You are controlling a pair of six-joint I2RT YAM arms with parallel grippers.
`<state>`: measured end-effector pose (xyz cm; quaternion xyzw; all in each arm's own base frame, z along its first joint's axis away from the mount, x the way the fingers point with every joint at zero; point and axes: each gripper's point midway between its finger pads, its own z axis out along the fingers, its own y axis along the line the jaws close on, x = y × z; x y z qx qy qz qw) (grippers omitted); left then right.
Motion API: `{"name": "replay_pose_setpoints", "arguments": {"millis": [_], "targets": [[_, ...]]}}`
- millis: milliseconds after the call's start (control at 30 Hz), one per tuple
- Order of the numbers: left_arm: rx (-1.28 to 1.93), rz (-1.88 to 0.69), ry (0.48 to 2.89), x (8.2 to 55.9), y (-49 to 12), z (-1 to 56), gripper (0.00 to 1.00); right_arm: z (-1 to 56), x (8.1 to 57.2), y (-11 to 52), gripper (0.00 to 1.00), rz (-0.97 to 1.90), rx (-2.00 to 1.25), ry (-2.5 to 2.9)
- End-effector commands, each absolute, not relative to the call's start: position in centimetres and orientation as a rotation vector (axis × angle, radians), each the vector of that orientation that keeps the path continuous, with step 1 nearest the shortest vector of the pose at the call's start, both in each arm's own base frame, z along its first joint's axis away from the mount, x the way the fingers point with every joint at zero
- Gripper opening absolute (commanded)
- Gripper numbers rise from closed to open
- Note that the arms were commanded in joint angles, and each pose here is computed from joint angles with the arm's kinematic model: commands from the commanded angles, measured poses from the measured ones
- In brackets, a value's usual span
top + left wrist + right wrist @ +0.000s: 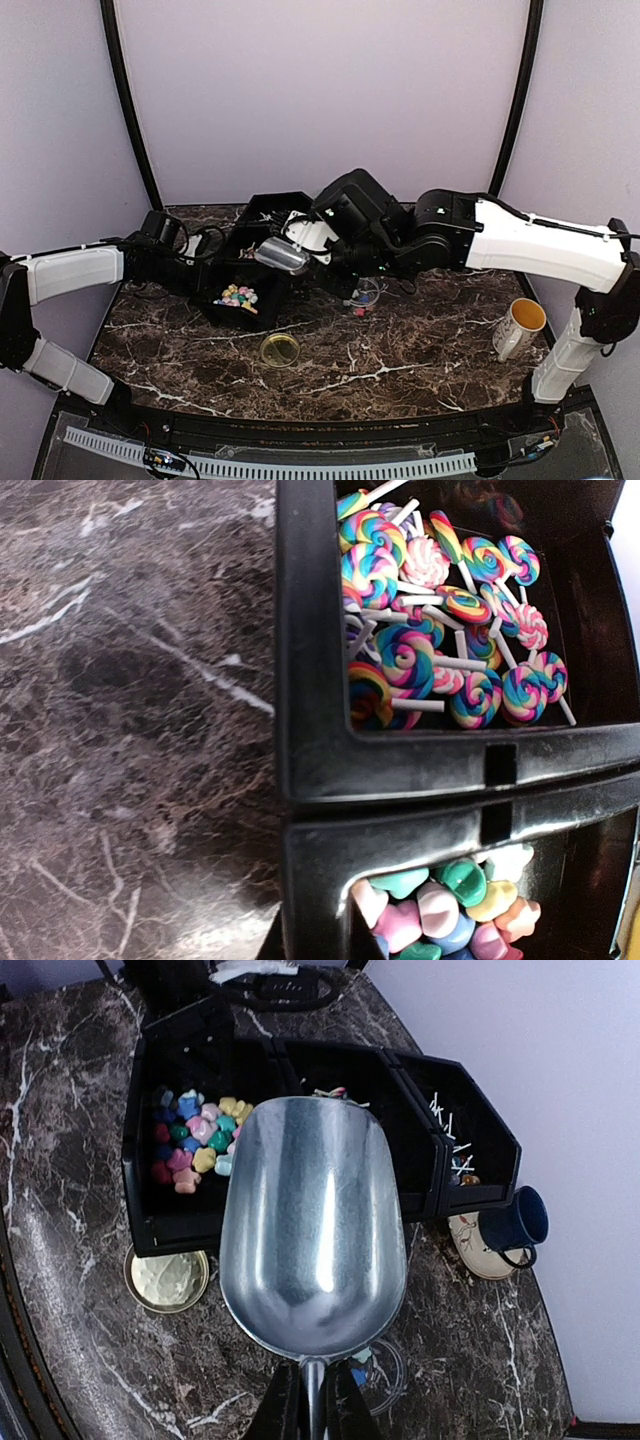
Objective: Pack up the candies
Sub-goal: Scoop the fake candies from the plate.
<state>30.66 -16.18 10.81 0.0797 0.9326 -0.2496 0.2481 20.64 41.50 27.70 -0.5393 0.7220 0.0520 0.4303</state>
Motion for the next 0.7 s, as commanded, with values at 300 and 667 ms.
{"name": "replay_pose_setpoints", "arguments": {"millis": [300, 667], "targets": [[0.37, -0.627, 2.338, 34.1, -17.9, 16.0, 0.0, 20.1, 18.7, 43.1, 0.0, -0.081, -1.705, 1.913], [0.416, -0.531, 2.383, 33.7, -18.3, 14.8, 0.0, 17.2, 19.0, 45.2, 0.0, -0.138, -1.786, 1.949]]}}
